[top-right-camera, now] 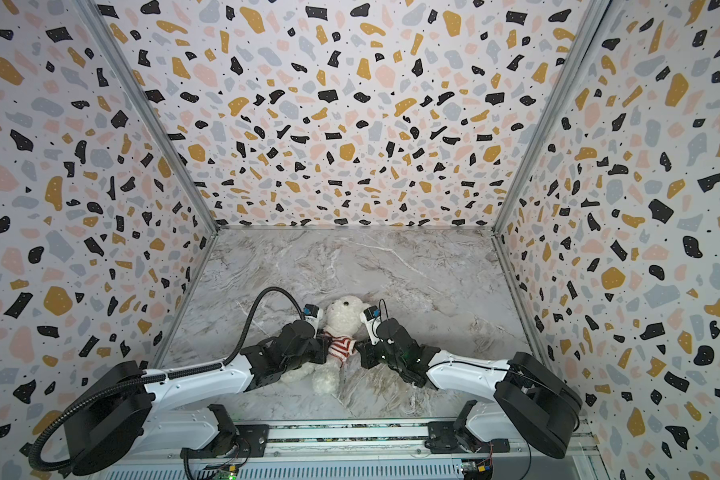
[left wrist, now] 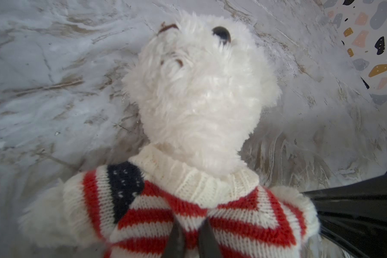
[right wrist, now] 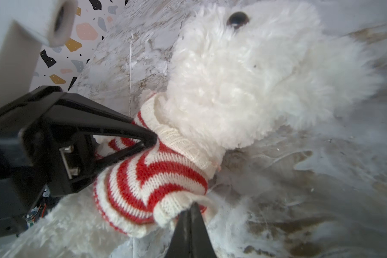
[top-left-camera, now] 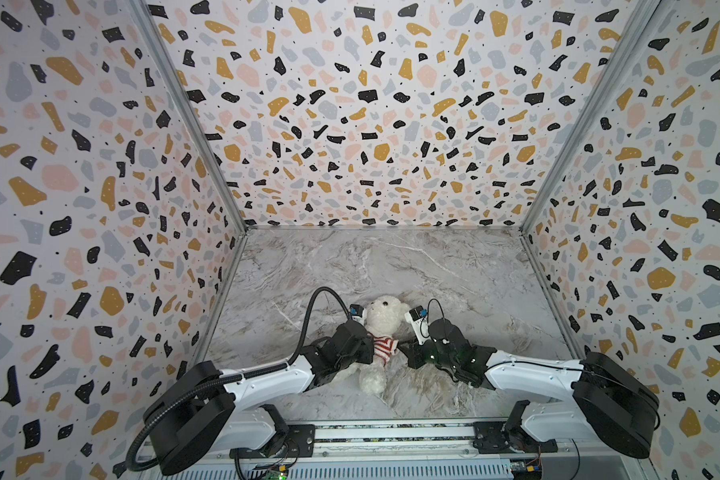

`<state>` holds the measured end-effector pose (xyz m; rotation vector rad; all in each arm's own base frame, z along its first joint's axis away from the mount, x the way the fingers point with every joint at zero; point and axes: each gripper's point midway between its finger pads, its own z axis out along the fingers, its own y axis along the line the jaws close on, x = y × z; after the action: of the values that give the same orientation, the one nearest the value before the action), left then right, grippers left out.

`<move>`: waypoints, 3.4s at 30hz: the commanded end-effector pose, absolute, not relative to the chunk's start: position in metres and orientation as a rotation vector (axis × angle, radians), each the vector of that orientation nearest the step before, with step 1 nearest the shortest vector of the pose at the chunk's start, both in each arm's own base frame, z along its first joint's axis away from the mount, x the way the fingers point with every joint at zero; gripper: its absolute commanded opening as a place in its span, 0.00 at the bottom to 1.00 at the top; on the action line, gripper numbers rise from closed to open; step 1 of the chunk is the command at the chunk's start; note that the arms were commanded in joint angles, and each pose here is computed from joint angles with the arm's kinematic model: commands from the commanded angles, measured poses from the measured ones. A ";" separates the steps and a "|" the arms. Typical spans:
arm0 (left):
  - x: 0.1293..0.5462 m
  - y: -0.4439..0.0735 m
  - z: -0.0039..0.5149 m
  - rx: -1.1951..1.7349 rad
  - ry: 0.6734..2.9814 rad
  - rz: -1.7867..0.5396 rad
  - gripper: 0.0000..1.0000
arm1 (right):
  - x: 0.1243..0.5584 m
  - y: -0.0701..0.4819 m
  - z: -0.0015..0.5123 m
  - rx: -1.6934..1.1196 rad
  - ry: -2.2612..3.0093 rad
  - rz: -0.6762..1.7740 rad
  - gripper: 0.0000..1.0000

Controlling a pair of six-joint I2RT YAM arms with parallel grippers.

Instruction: Dress the teddy bear

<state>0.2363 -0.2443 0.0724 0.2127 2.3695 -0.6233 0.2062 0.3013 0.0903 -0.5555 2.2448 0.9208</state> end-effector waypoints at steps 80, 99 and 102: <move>0.212 -0.223 0.064 0.261 2.350 -0.723 0.00 | 0.186 0.348 0.125 -0.731 2.163 0.942 0.00; 0.224 -0.220 0.134 0.261 2.229 -0.795 0.68 | 0.191 0.328 0.154 -0.562 2.072 0.952 0.00; 0.216 -0.222 0.154 0.239 2.212 -0.840 0.72 | 0.198 0.330 0.159 -0.510 2.057 0.953 0.00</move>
<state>0.2211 -0.2227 0.1377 0.2529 2.2127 -0.8262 0.1847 0.3217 0.1314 -0.5996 2.1361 0.9197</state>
